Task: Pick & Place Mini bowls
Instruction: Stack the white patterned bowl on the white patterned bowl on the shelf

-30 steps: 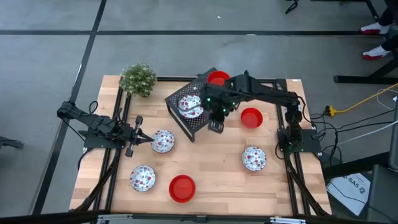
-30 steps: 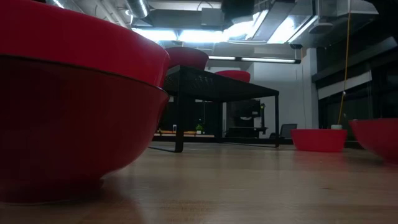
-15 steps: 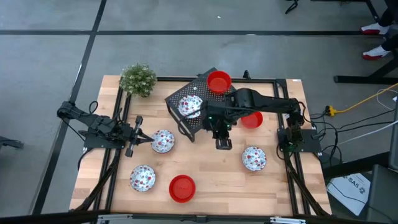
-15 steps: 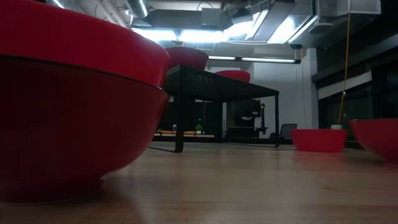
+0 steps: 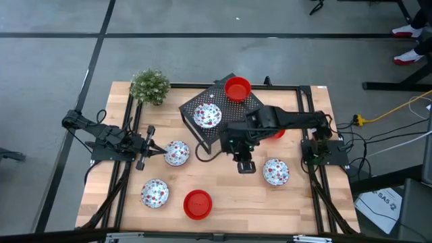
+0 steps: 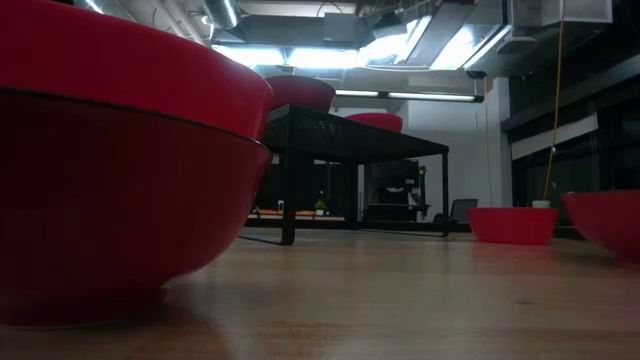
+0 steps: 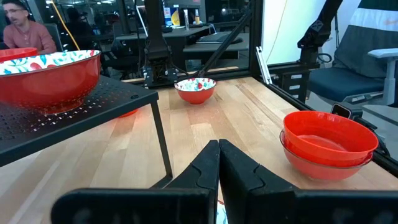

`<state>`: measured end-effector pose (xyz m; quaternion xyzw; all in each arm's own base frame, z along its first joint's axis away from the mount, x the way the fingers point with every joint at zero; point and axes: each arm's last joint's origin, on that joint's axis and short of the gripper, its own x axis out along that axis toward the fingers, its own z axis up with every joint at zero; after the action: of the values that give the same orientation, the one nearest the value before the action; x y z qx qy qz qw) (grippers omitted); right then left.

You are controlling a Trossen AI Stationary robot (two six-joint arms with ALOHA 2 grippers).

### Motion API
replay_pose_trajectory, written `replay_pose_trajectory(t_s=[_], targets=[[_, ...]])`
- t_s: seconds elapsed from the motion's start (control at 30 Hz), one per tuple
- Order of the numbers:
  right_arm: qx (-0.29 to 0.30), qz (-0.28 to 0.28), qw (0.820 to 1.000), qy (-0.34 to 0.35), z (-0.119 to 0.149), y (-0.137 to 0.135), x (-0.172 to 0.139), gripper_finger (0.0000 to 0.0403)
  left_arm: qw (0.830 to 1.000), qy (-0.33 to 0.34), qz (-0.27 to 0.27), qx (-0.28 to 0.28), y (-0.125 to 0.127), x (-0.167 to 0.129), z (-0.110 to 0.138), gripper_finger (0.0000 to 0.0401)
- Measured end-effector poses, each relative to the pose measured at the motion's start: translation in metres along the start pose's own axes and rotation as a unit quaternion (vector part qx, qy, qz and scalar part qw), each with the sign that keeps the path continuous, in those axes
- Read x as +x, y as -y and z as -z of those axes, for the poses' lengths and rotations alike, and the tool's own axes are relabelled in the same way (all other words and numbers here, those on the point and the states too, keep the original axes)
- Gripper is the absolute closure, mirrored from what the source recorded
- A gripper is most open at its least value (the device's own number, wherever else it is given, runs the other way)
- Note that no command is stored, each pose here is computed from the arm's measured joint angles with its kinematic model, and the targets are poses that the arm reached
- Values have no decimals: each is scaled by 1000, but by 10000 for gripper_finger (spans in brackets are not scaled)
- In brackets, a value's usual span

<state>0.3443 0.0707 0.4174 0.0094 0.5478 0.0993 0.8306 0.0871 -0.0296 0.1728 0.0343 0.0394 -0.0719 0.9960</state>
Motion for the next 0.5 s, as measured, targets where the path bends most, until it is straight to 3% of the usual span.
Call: replay_pose_trajectory(t_s=[0.13, 0.23, 0.5], targets=[[-4, -3, 1000, -14, 6, -14, 4, 278, 1000, 0, 0, 0, 0, 0, 0, 397], [10, 28, 999, -28, 19, -19, 4, 278, 1000, 0, 0, 0, 0, 0, 0, 397], [139, 117, 983, -41, 71, -13, 1, 278, 1000, 0, 0, 0, 0, 0, 0, 397]])
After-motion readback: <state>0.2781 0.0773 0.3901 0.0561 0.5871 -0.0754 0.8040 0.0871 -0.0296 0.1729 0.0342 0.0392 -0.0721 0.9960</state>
